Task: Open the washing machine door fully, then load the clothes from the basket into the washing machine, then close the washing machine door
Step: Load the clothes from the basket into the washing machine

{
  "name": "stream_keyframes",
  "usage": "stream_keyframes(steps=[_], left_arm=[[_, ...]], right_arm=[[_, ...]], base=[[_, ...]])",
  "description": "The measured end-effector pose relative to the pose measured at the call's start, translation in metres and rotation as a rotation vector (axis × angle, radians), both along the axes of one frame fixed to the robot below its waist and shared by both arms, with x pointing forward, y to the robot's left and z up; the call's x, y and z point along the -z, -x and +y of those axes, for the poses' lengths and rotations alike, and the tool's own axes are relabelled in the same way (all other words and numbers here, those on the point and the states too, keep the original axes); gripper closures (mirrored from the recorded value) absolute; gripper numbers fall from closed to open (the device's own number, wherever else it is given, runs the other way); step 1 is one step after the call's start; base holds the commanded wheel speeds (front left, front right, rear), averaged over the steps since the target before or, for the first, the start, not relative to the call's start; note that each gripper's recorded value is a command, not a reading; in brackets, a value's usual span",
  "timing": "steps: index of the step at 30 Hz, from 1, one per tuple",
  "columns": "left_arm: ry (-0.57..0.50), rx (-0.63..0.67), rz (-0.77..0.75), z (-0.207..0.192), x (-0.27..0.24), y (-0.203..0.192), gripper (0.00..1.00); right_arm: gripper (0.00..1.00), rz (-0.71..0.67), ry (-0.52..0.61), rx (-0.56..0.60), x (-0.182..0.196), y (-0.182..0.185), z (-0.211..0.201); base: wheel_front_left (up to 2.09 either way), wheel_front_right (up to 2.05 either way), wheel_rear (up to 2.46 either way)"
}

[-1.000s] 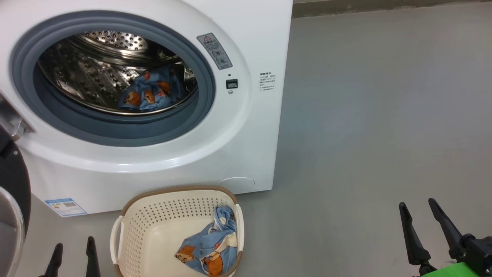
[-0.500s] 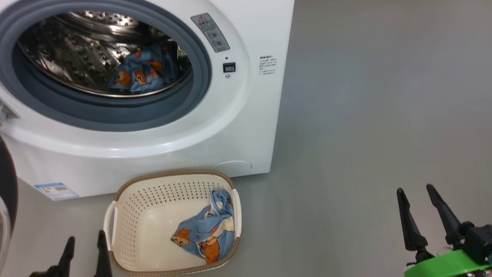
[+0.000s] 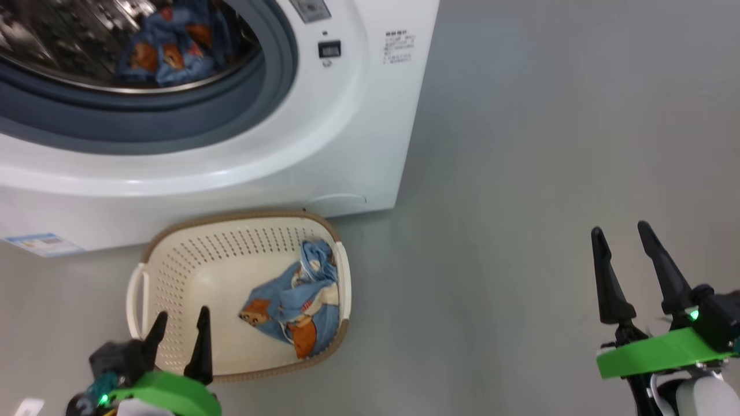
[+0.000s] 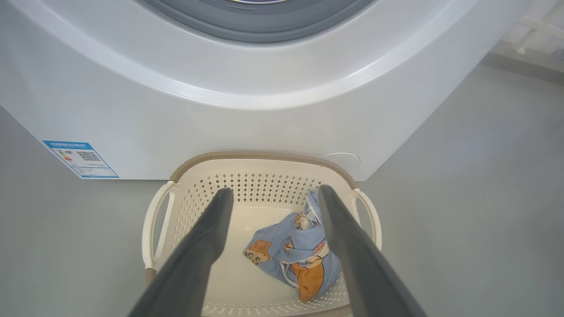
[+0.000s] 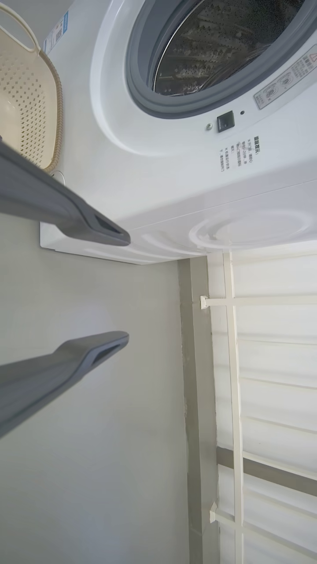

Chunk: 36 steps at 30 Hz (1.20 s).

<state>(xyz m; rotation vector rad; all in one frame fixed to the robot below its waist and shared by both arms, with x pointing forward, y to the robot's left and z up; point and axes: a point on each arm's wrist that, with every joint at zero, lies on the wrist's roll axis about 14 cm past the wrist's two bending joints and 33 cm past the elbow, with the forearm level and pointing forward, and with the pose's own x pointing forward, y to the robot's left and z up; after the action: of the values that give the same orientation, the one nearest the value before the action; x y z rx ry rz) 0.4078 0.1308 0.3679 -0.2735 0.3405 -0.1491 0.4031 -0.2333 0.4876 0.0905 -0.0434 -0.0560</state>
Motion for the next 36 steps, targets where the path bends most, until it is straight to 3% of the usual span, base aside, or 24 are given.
stream_keyframes(steps=[24, 36], left_arm=[[-0.042, 0.368, 0.395, -0.087, 0.154, -0.044, 0.0], [-0.013, 0.437, 0.521, -0.105, 0.207, -0.051, 0.0]], right_arm=[[0.0, 0.082, 0.002, 0.021, 0.057, -0.068, -0.002], [0.0, 0.127, 0.005, 0.023, 0.084, -0.082, -0.007]], base=[[0.0, 0.0, 0.0], [0.0, 0.0, 0.0]])
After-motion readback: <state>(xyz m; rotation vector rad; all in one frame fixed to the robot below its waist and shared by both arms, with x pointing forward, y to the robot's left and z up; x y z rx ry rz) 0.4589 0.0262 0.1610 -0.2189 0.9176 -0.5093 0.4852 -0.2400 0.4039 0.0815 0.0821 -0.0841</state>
